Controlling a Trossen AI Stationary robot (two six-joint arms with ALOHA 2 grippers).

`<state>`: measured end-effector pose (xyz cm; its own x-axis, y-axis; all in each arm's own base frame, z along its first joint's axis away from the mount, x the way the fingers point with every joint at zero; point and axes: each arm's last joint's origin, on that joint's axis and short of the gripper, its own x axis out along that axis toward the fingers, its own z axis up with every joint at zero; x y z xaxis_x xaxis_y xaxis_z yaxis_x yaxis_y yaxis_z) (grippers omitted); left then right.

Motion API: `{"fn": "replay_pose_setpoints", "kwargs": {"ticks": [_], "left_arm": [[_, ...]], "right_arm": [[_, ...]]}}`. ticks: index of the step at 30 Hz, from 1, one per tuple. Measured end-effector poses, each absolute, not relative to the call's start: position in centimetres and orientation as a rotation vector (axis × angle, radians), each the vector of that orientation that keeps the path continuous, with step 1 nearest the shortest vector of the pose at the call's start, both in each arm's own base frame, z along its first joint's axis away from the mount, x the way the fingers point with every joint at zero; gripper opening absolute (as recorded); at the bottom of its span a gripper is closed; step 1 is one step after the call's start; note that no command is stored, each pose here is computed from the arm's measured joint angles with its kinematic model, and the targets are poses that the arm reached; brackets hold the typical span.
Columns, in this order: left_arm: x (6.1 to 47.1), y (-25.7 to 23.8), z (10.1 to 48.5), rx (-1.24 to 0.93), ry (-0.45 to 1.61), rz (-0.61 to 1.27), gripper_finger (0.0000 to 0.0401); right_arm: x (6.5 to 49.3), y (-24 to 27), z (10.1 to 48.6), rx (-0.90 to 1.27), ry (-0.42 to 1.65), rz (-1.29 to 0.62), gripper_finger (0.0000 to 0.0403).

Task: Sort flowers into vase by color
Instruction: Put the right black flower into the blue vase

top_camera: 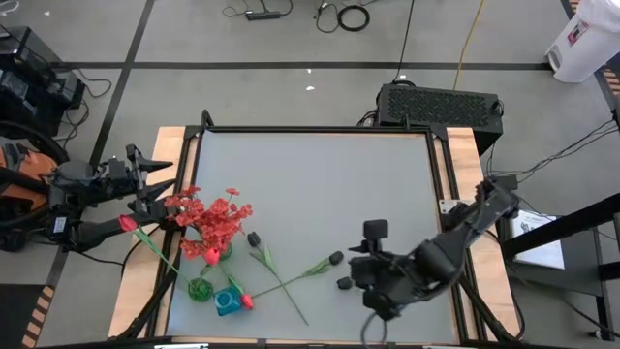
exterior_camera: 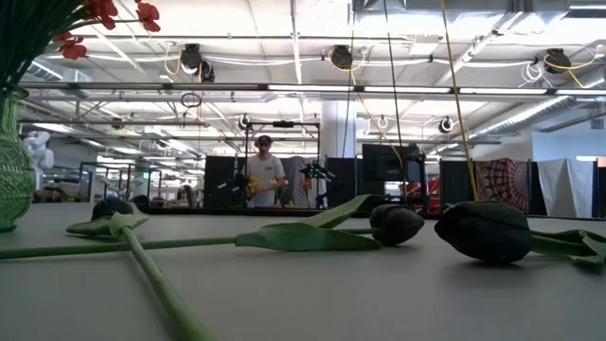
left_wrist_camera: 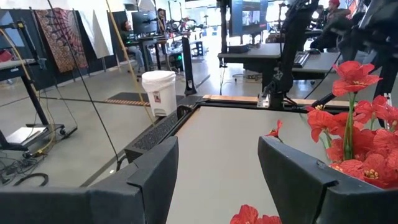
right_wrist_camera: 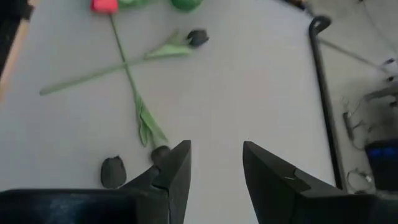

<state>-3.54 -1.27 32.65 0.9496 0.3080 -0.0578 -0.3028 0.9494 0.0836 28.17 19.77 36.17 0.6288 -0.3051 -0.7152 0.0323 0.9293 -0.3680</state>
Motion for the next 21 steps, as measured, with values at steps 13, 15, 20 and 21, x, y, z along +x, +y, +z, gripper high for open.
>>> {"fn": "replay_pose_setpoints", "kwargs": {"ticks": [13,15,20,21], "left_arm": [[-3.5,-1.3,32.7,0.074,0.071,0.311,0.0228],[-3.5,-1.3,32.7,0.074,0.071,0.311,0.0228],[-3.5,-1.3,32.7,0.075,0.071,0.311,0.0228],[-3.5,-1.3,32.7,0.075,0.071,0.311,0.0228]], "right_arm": [[25.5,18.1,35.5,-0.315,0.721,-0.160,0.0137],[24.7,16.9,34.8,-0.275,0.713,-0.154,0.0137],[22.4,14.2,32.4,-0.178,0.633,-0.107,0.0137],[21.8,13.6,31.9,-0.155,0.616,-0.082,0.0137]]}}
